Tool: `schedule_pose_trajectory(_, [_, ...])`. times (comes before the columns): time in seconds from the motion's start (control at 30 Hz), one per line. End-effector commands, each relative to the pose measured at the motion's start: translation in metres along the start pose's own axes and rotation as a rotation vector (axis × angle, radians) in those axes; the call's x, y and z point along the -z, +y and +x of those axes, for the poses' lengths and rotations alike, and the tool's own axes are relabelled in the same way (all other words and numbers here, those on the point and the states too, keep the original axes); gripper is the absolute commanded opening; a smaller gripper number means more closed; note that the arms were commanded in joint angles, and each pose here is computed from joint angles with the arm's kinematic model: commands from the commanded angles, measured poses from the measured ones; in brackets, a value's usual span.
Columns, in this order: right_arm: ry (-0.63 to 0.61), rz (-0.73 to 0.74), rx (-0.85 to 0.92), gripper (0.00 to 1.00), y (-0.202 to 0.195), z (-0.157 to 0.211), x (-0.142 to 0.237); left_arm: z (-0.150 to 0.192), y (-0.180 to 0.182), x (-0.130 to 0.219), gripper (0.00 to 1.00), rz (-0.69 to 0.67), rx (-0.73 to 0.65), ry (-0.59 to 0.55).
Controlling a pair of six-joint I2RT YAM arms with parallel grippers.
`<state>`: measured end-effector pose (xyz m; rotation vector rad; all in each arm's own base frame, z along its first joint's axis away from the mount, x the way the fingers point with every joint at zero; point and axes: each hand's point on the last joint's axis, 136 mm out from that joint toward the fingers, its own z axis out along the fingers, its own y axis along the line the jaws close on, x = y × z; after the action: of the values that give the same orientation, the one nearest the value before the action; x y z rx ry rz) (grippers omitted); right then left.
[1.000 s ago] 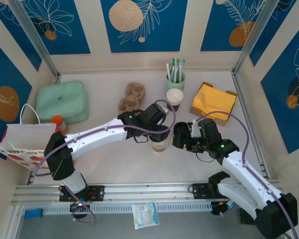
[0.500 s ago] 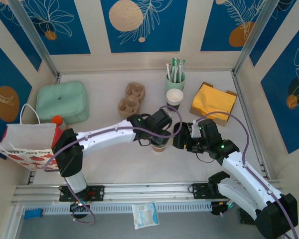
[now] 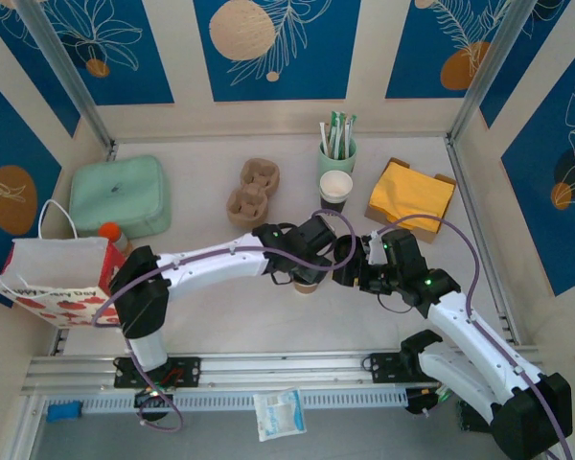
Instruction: Pack the takeout coffee
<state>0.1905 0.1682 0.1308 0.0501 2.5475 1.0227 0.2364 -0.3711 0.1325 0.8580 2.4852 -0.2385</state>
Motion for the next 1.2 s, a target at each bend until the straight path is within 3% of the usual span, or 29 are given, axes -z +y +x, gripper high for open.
schedule_pose_trajectory(0.0, [-0.005, -0.009, 0.017, 0.66, 0.001, 0.000, 0.002, -0.005, -0.009, 0.000, 0.71, 0.004, -0.017, -0.005])
schedule_pose_trajectory(0.47, [-0.009, -0.011, 0.026, 0.67, 0.005, -0.003, 0.006, -0.011, -0.011, 0.008, 0.83, 0.003, -0.026, -0.010])
schedule_pose_trajectory(0.77, [-0.025, -0.010, 0.033, 0.69, 0.010, -0.002, 0.018, -0.044, -0.012, 0.039, 0.91, 0.038, 0.002, -0.099])
schedule_pose_trajectory(0.97, [0.001, 0.015, 0.017, 0.68, 0.012, -0.003, 0.022, -0.057, 0.007, 0.055, 0.98, 0.081, 0.113, -0.151])
schedule_pose_trajectory(1.17, [0.068, 0.081, 0.011, 0.67, 0.012, -0.009, 0.017, -0.043, 0.043, 0.060, 0.99, 0.124, 0.258, -0.185])
